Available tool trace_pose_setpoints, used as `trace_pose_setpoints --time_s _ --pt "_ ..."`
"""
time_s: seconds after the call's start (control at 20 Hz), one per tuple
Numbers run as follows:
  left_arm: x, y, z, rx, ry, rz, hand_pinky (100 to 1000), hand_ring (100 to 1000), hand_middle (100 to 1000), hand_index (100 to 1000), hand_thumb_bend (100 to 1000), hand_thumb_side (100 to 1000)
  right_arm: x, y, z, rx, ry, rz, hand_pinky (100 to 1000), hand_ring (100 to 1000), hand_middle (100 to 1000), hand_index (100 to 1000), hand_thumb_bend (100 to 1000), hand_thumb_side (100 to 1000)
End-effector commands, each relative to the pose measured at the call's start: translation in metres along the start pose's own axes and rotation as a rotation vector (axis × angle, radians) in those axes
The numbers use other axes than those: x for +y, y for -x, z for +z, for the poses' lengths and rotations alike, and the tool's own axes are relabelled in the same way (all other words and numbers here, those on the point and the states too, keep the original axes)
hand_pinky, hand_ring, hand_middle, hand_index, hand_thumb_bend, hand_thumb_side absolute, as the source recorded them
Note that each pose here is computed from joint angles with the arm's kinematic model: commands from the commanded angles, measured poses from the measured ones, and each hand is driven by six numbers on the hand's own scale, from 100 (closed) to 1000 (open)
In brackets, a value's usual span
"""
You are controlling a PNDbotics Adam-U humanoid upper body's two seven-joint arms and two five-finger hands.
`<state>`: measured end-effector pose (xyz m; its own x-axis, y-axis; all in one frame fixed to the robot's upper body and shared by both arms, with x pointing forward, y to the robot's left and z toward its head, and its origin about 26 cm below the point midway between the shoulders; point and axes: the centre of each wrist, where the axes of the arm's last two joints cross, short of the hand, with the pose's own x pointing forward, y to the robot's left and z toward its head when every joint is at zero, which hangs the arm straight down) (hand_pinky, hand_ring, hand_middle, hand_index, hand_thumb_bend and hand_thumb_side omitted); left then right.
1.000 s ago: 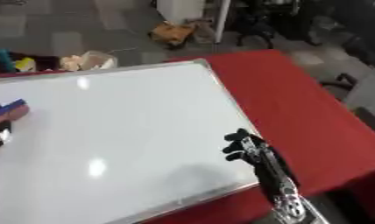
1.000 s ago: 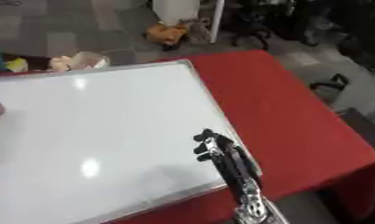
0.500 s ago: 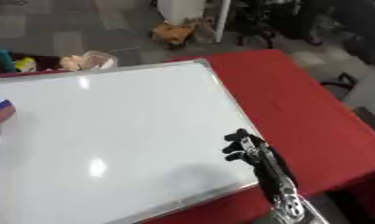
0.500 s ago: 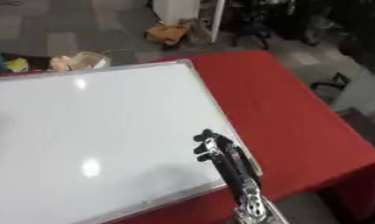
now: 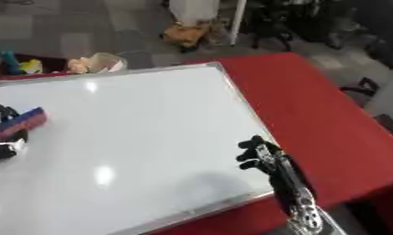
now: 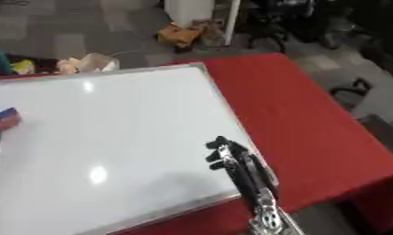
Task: Wipe the whiteboard clean with a brush.
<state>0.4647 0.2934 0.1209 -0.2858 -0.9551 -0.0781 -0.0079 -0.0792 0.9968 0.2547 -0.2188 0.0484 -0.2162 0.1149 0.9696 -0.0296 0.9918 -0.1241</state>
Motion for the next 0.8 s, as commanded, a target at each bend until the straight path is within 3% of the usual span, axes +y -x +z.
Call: trace_pose_setpoints --time_s 0.05,0.55,0.8 --pt "0.000 -0.017 -0.004 -0.079 0.018 -0.009 468 517 509 713 386 234 -0.002 -0.005 -0.002 -0.023 -0.003 0.007 604 638 483 687 100 869" --pt "0.006 -0.063 -0.013 -0.259 0.018 -0.055 494 540 540 723 394 238 -0.001 -0.005 -0.002 -0.021 -0.005 0.004 603 638 483 686 100 869" --pt "0.001 -0.073 -0.015 -0.290 0.013 -0.107 503 549 554 727 410 249 -0.001 -0.004 -0.002 -0.019 -0.005 0.003 603 638 483 686 100 870"
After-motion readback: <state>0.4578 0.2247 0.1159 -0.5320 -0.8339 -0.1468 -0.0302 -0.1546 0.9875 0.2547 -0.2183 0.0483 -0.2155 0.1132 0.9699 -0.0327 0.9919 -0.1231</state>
